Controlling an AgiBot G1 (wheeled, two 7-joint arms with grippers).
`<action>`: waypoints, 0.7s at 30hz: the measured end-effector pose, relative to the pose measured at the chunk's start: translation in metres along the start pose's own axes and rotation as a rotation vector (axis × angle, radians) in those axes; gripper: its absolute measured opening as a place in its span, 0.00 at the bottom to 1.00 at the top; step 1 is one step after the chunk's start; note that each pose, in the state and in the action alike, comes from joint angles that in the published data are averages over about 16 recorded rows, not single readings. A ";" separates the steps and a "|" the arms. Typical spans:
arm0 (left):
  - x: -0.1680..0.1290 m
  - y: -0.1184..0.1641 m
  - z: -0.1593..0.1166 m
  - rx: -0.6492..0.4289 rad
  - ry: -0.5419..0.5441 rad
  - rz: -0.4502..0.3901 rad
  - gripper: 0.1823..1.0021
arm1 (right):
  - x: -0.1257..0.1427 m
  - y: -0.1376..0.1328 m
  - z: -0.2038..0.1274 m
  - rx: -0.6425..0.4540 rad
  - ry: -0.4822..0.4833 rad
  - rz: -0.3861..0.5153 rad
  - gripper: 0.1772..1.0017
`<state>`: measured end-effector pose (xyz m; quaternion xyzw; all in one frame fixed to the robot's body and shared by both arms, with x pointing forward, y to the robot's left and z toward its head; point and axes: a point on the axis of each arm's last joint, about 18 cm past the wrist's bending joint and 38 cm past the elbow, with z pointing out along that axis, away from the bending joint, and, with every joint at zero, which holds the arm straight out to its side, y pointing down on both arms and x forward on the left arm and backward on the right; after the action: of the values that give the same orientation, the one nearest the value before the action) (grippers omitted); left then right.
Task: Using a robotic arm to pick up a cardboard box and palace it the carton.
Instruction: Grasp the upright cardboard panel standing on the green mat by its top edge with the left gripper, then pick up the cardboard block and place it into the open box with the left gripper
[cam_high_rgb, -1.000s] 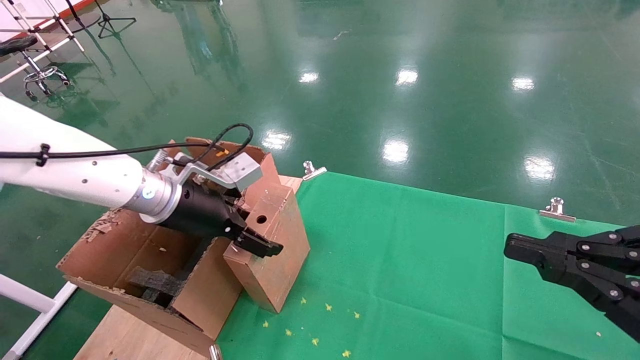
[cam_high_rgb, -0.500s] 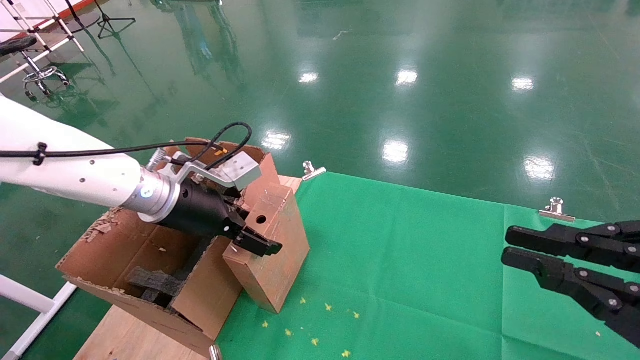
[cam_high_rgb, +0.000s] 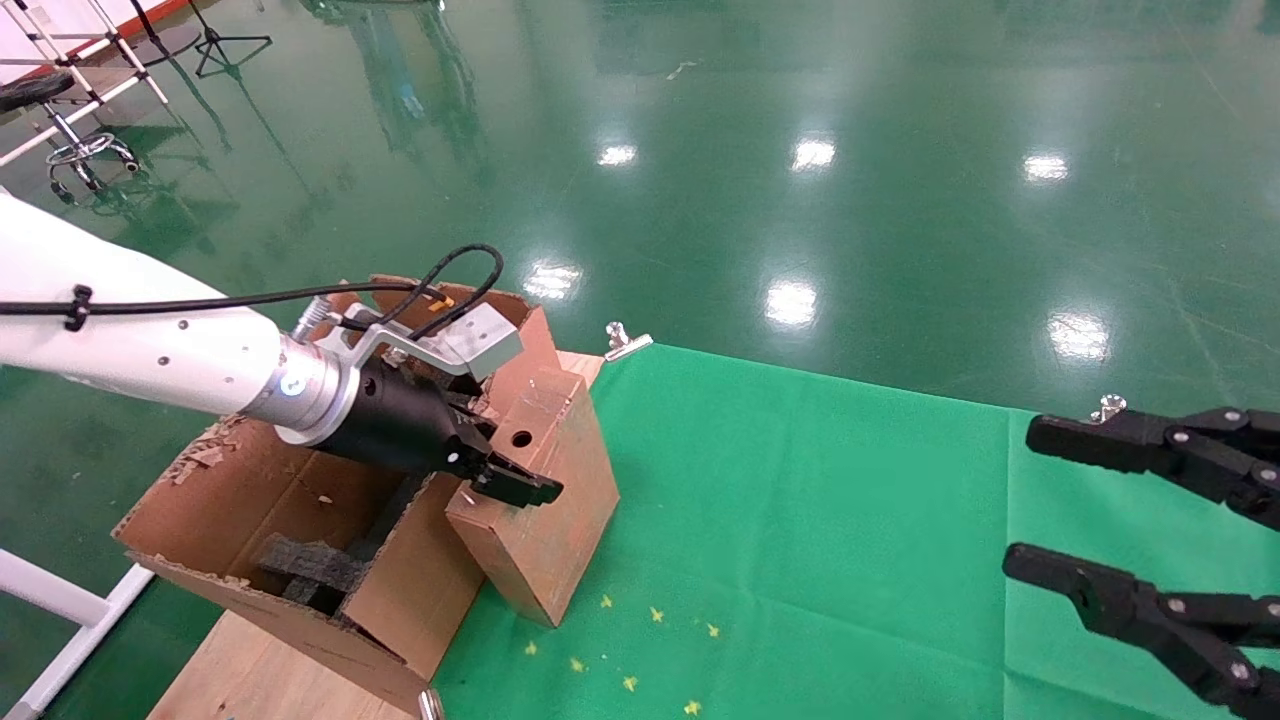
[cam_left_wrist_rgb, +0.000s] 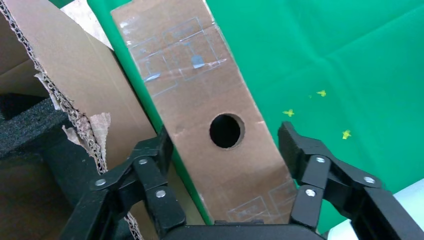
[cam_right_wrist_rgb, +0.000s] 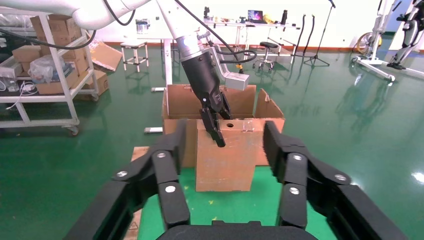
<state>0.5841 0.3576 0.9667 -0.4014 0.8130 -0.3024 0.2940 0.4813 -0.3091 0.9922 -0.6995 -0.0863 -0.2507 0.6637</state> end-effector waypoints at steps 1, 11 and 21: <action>0.000 0.000 0.000 0.000 0.001 0.000 0.76 | 0.000 0.000 0.000 0.000 0.000 0.000 0.40; 0.006 -0.011 -0.012 0.053 0.071 0.061 0.49 | 0.000 0.000 0.000 0.000 0.000 0.000 0.69; -0.021 -0.045 -0.088 0.256 0.031 0.206 0.32 | 0.000 0.000 0.000 0.000 0.000 0.000 0.91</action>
<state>0.5520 0.3753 1.0611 -0.2703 0.8092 -0.3781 0.3595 0.4813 -0.3091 0.9922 -0.6995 -0.0863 -0.2507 0.6637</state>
